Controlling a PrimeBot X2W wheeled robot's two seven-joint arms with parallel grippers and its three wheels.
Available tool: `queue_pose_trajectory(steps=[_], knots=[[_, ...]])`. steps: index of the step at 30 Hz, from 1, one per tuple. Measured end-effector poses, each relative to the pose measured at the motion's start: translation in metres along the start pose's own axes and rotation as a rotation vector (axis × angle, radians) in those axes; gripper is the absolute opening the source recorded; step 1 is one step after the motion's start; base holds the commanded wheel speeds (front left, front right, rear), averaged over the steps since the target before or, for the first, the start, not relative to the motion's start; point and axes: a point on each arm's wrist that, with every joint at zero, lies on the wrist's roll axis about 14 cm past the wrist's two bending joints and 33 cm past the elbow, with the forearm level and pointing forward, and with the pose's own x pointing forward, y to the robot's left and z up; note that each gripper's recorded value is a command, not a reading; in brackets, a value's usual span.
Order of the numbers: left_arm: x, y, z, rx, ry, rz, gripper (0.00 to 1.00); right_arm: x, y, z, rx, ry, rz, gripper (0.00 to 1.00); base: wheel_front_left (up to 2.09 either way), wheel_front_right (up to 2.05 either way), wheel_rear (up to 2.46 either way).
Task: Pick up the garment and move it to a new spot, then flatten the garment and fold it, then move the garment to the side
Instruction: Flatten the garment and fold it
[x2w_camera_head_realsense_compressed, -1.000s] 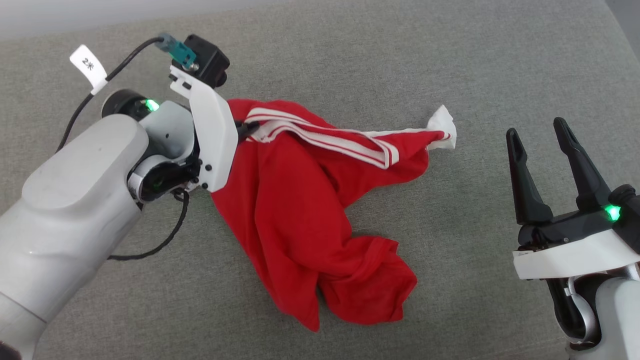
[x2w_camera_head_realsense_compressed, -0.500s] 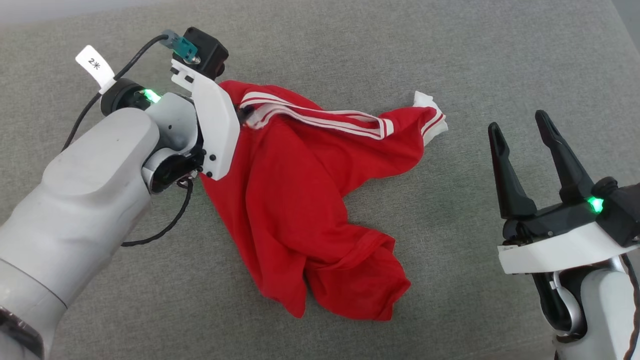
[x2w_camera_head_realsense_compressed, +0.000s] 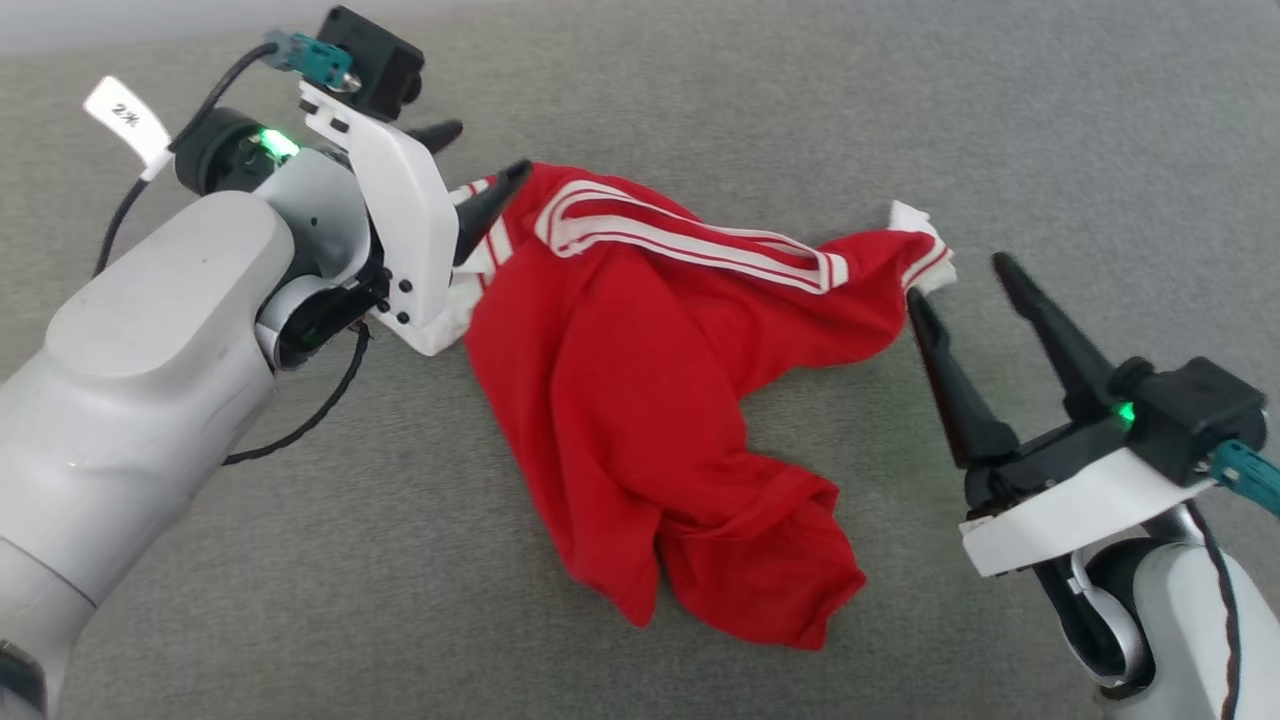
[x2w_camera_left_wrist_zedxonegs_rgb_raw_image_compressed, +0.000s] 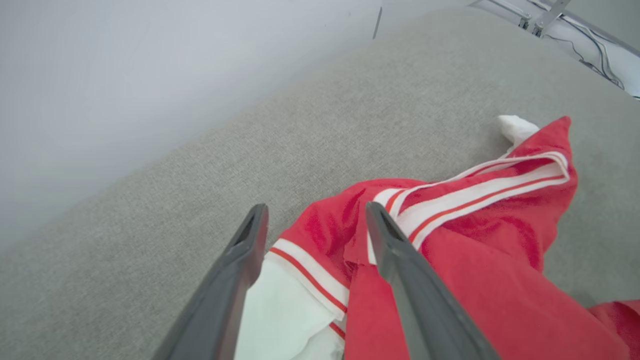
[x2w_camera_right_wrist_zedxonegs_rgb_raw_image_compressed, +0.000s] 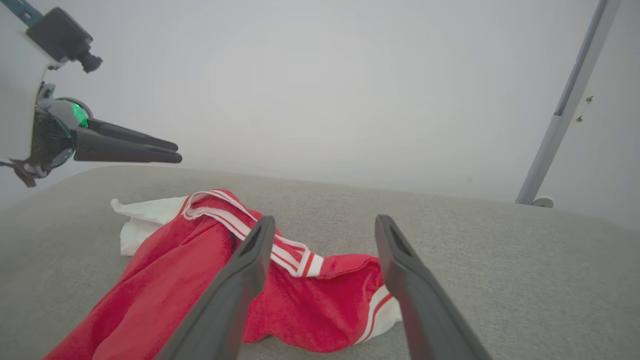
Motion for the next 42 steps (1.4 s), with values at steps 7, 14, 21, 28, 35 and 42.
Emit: queue_pose_trajectory(steps=[7, 14, 21, 28, 35, 42], knots=[[-0.037, 0.017, 0.032, 0.032, -0.199, 0.092, 1.0, 0.008, 0.036, -0.02, 0.033, 0.125, 0.131, 1.0, 0.0, 0.0, 0.0], [-0.079, 0.033, 0.043, 0.064, -0.349, 0.206, 1.0, 0.008, 0.065, -0.05, 0.018, 0.326, 0.252, 1.0, 0.0, 0.0, 0.0], [-0.142, 0.06, 0.031, 0.063, -0.477, 0.397, 1.0, 0.006, 0.093, -0.091, -0.056, 0.594, 0.395, 1.0, 0.0, 0.0, 0.0], [-0.195, 0.074, 0.013, 0.017, -0.532, 0.561, 1.0, 0.004, 0.108, -0.121, -0.148, 0.765, 0.481, 1.0, 0.0, 0.0, 0.0], [-0.238, 0.071, -0.012, -0.046, -0.584, 0.687, 1.0, 0.005, 0.115, -0.141, -0.241, 0.871, 0.525, 0.69, 0.0, 0.0, 0.0], [-0.269, 0.063, -0.039, -0.075, -0.606, 0.779, 1.0, -0.008, 0.128, -0.136, -0.263, 0.905, 0.58, 0.0, 0.0, 0.0, 0.0]])
